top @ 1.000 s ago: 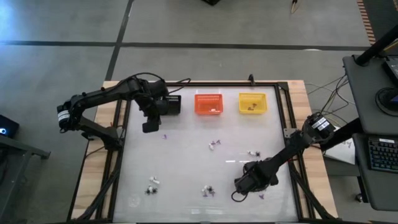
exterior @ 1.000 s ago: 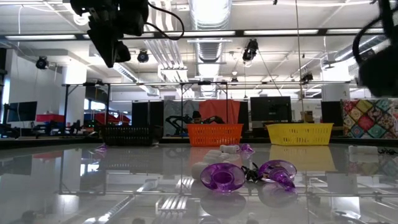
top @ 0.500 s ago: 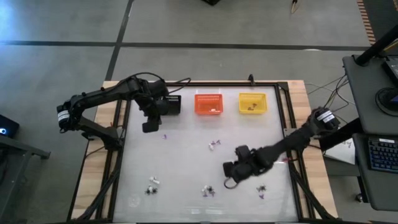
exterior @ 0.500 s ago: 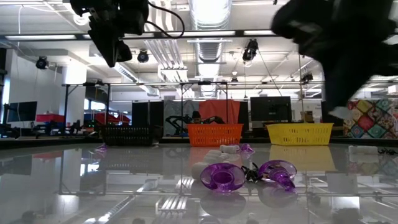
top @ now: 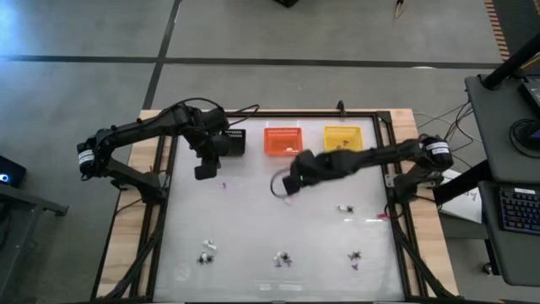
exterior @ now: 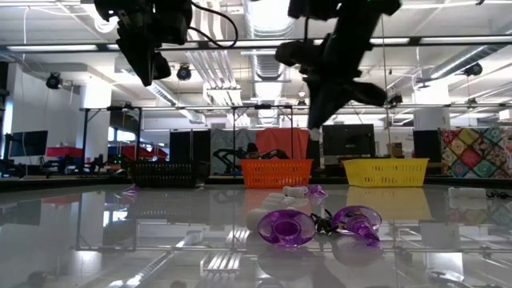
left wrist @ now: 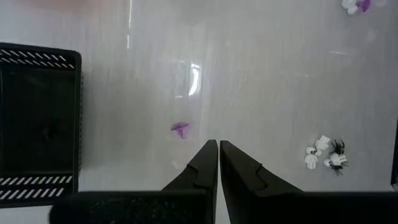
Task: Sort Halloween decoration
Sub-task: Put the skeleton toy into the orange bin
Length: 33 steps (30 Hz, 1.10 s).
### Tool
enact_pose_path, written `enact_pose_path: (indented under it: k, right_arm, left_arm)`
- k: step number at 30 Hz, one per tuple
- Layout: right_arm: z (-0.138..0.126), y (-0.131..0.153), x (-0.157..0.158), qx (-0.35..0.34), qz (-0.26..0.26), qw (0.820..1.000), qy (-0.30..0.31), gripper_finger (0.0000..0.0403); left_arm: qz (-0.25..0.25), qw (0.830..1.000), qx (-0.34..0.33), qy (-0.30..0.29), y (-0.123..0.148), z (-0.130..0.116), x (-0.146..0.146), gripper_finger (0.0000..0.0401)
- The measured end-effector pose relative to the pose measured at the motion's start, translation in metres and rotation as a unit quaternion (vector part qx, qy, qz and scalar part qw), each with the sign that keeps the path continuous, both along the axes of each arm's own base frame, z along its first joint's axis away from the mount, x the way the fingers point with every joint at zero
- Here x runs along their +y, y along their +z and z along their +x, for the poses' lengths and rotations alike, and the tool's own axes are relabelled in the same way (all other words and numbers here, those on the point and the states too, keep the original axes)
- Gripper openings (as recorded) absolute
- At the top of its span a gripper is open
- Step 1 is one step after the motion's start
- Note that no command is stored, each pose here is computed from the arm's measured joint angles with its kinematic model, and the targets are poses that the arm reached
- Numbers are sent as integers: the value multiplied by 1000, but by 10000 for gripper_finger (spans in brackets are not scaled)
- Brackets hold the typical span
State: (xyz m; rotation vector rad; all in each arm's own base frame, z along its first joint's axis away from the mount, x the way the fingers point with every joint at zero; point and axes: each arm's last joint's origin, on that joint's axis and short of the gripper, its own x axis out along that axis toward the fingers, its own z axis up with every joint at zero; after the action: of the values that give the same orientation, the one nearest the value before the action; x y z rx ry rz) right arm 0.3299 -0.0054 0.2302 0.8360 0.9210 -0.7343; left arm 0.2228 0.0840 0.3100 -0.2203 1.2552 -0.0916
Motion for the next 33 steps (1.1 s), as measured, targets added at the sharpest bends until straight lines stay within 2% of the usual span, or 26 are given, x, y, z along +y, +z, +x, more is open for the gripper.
enact_pose_path:
  k: [10,16,21,29,33]
  right_arm:
    - [1,12,-83,-38,-43,998,23,12]
    - [-4,15,-116,-56,-73,996,14,12]
    - [-9,16,-131,-50,-102,993,34,12]
    - [-7,19,-138,-55,-154,982,92,12]
    - [-7,20,-141,-56,-163,980,96,12]
  left_arm:
    - [-5,1000,-2,24,0,1,0,0]
    - [-3,999,-16,35,1,4,2,0]
    - [-9,998,-12,55,1,4,2,0]
    - [-19,996,-6,84,1,4,2,0]
    - [-23,995,-4,95,1,4,2,0]
